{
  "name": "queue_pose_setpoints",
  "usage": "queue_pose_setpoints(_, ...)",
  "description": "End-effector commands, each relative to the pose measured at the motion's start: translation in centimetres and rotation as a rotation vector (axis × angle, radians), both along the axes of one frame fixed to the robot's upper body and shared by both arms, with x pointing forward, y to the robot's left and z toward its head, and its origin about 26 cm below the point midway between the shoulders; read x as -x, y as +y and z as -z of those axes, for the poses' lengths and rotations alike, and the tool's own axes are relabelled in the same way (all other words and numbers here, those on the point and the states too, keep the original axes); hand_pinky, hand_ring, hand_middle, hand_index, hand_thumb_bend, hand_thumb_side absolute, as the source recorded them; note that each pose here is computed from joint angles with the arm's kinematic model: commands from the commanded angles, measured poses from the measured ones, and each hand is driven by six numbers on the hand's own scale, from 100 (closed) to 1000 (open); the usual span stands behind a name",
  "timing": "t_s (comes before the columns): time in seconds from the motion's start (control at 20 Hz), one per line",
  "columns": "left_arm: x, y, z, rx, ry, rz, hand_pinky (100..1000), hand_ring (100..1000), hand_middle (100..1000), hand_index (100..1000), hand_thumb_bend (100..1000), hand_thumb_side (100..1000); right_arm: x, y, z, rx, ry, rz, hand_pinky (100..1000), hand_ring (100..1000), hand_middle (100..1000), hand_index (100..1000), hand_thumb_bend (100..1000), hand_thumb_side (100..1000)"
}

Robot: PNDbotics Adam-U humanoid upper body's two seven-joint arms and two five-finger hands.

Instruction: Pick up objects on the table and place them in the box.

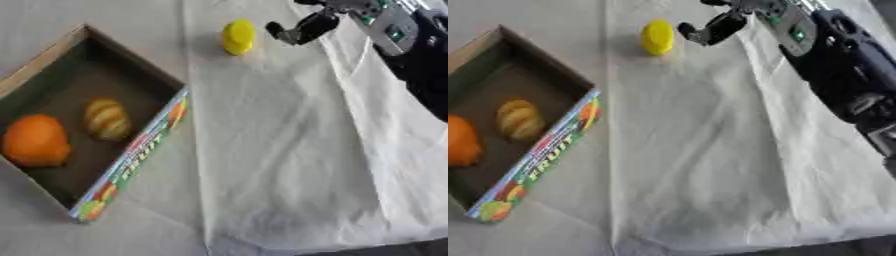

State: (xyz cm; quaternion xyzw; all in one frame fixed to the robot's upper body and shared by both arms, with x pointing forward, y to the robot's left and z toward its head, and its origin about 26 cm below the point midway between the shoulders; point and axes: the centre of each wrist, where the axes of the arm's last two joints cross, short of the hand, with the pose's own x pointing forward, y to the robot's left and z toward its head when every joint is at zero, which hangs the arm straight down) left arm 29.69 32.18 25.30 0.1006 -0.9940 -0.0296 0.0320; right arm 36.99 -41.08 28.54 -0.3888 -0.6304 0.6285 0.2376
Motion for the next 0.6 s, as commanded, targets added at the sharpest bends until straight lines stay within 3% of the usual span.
queue_pose_setpoints(0.05,0.4,0.2,-0.9,-0.019,-0.028,-0.005,830,818,769,879,169,298,-0.1,-1.3,-1.4,0.024,-0.036,0.065,927,1000,831,982,100,177)
queue_pose_setpoints(0.6,0.3,0.0,-0.9,-0.006,-0.030,0.002,830,817,769,877,131,330,-1.6,-2.2,-0.9,0.023,-0.043,0.111,935,1000,843,983,100,230)
